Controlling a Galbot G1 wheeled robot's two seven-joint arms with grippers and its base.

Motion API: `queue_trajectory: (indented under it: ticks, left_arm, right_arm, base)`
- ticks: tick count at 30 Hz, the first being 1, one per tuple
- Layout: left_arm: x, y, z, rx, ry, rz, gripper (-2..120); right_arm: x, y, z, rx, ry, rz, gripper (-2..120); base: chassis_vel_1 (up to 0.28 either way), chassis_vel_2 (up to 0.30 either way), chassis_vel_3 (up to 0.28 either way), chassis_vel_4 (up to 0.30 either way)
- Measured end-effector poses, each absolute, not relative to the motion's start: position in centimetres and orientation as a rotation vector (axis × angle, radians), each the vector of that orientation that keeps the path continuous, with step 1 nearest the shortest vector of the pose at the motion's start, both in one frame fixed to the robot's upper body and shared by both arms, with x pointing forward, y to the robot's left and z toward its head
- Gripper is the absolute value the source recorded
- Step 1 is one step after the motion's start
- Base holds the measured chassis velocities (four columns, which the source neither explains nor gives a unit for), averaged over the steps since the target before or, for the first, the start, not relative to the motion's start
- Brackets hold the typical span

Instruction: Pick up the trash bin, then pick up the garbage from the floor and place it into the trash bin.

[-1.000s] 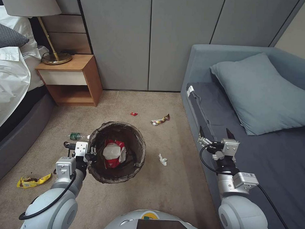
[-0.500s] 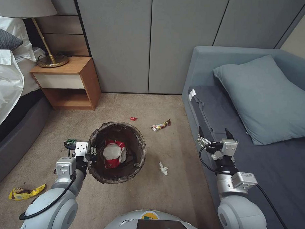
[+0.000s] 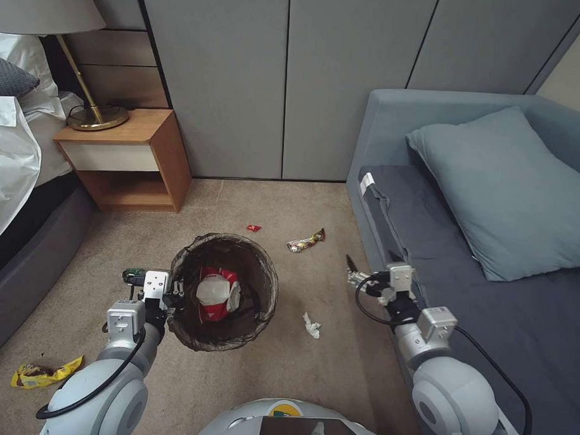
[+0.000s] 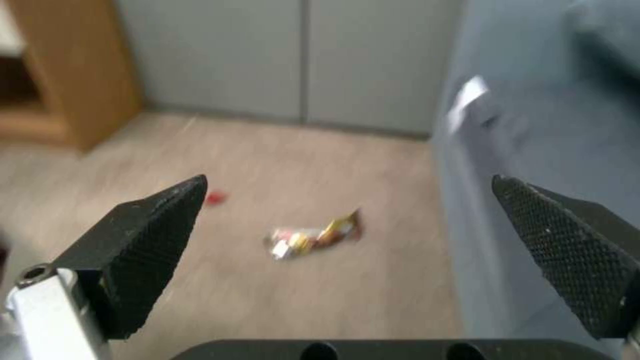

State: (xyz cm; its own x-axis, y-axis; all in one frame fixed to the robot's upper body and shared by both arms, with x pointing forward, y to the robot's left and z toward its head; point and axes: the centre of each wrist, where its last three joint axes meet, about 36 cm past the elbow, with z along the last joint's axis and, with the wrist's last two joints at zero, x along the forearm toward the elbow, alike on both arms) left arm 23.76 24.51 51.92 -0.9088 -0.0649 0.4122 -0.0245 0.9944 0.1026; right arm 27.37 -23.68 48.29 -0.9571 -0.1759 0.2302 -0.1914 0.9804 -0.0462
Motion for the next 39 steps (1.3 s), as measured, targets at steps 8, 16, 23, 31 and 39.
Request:
queue_trajectory:
  ticks: [8,16,23,31,39]
  left_arm:
    - [23.6,24.5,51.8,0.059,-2.696,-0.133,2]
    - [23.6,24.4,51.8,0.054,-2.692,-0.118,2]
    - [23.6,24.1,51.7,0.050,-2.692,-0.102,2]
    - [23.5,24.0,51.7,0.059,-2.691,-0.094,2]
    - [23.5,23.9,51.6,0.063,-2.689,-0.090,2]
  right_arm:
    - [29.9,-23.9,48.2,0.431,-2.747,0.130,100]
    - [30.7,-24.2,47.5,0.565,-2.470,0.088,100]
    - [32.9,-24.2,45.5,0.562,-2.358,0.020,100]
    - [35.2,-23.2,42.2,0.481,-2.232,-0.008,100]
    - [37.7,-20.1,38.7,0.307,-2.166,0.080,100]
  base:
    - [0.000,0.000,0.000,0.000]
    - [0.000,0.000,0.000,0.000]
    - [0.000,0.000,0.000,0.000]
    - [0.000,0.000,0.000,0.000]
    - [0.000,0.000,0.000,0.000]
